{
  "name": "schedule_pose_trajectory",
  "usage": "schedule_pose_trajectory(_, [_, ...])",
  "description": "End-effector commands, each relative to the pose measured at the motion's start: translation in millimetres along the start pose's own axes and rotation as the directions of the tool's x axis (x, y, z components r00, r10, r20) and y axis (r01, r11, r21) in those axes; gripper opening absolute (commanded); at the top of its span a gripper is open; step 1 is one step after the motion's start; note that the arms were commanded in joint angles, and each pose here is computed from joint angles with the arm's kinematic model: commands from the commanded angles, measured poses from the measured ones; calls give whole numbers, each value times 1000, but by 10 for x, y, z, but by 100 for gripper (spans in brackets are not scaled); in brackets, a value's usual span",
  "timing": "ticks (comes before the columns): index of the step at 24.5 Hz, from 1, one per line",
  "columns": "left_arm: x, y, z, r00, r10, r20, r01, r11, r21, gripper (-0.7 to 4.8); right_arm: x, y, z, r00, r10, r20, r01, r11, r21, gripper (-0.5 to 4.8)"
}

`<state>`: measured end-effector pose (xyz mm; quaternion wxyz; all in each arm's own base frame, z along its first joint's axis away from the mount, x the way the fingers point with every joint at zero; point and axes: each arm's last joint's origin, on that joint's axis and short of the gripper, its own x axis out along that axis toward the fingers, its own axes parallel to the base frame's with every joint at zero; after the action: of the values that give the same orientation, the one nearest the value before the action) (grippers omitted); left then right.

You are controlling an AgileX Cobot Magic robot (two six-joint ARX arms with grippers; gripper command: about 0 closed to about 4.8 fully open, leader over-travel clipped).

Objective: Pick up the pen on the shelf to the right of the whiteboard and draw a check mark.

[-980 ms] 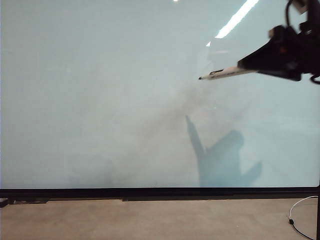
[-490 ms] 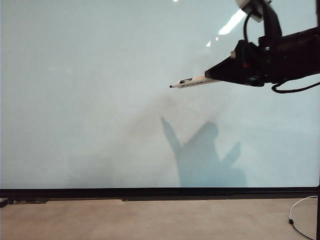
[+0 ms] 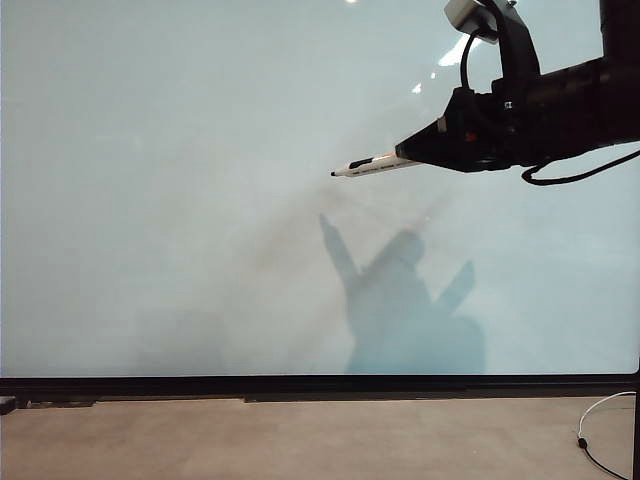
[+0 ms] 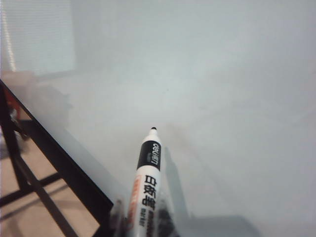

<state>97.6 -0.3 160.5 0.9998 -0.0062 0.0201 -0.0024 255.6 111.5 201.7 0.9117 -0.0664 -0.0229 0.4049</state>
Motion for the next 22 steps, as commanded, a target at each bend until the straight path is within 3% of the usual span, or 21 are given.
schedule_pose_trajectory(1, [-2, 0, 22, 1000, -1, 15, 1, 1000, 5, -4, 56, -18, 34, 999, 36, 29, -38, 995, 90, -3])
schedule_pose_trajectory(7, [-2, 0, 22, 1000, -1, 15, 1, 1000, 5, -4, 209, -54, -4, 997, 75, 37, -80, 979, 189, -3])
schedule_pose_trajectory(22, [-2, 0, 22, 1000, 0, 15, 0, 1000, 5, -5, 214, -94, 3, 998, -49, 31, 41, 977, 211, -3])
